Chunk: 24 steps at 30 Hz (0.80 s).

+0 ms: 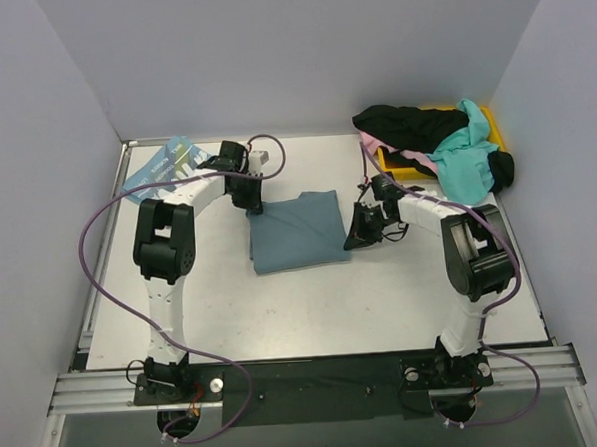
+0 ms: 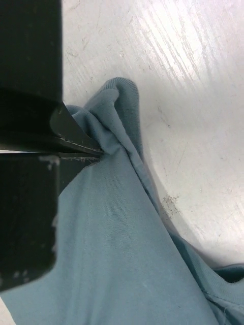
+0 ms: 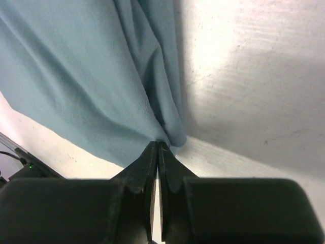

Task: Fold and stack the t-shirts
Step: Smooth out wrinkles on the folded tshirt

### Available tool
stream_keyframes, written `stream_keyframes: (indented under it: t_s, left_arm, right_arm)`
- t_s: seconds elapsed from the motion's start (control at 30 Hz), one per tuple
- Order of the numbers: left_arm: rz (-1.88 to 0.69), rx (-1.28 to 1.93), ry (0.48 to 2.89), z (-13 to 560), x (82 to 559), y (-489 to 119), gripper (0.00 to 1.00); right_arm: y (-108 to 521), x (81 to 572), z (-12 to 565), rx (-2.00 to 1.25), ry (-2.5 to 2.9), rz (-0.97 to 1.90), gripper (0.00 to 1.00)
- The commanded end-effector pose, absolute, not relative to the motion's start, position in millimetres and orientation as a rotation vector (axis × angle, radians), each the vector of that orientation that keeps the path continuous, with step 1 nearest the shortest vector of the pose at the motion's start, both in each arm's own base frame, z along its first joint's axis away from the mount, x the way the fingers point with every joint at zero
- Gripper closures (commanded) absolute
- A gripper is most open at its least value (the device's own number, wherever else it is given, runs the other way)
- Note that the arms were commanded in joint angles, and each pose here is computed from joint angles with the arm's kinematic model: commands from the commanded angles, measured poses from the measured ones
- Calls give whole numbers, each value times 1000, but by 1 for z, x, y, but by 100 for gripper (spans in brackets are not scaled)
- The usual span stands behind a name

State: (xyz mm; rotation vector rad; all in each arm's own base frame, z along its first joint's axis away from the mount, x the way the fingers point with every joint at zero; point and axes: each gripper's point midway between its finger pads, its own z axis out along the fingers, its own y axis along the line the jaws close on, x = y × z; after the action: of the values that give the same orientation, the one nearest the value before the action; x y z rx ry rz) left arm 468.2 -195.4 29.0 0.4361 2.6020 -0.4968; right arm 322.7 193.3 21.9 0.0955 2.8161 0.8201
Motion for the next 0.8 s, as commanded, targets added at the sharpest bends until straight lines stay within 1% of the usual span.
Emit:
stream_keyframes:
  t_s: [0.0,0.03,0.07,0.1,0.13,0.17,0.2,0.27,0.4,0.5,0.57,0.67,0.77]
  left_arm:
    - [-489,471,2490,76,486,-195,88]
    - [-534,488,2446,98,484,-202,87]
    - [-549,499,2435,105,481,-205,85]
    - [-571,510,2395,126,478,-208,84]
    - [-588,524,2393,130,470,-212,83]
    - [-601,567,2351,148,464,-214,82]
    - [-616,583,2371,145,452,-217,82]
    - [-654,593,2365,156,426,-220,82]
    - [-775,520,2517,115,367,-230,83]
    - [-772,473,2600,83,336,-225,83]
    - [-772,429,2648,64,323,-219,82]
    - [-680,390,2695,38,318,-205,82]
    - [-594,352,2725,23,321,-188,82]
  right_arm:
    - [188,326,69,-23,2765,704,100]
    - [192,334,86,-49,2717,698,100]
    - [199,333,92,-91,2706,702,100]
    - [205,338,105,-110,2671,722,100]
    - [215,338,112,-134,2650,750,100]
    - [224,339,118,-154,2633,798,100]
    - [233,340,122,-153,2616,840,100]
    - [245,341,118,-131,2611,919,100]
    - [248,333,81,-59,2705,964,100]
    - [233,323,53,51,2782,955,100]
    - [221,317,35,105,2829,912,100]
    - [209,306,21,162,2875,882,100]
    - [208,307,32,170,2847,908,100]
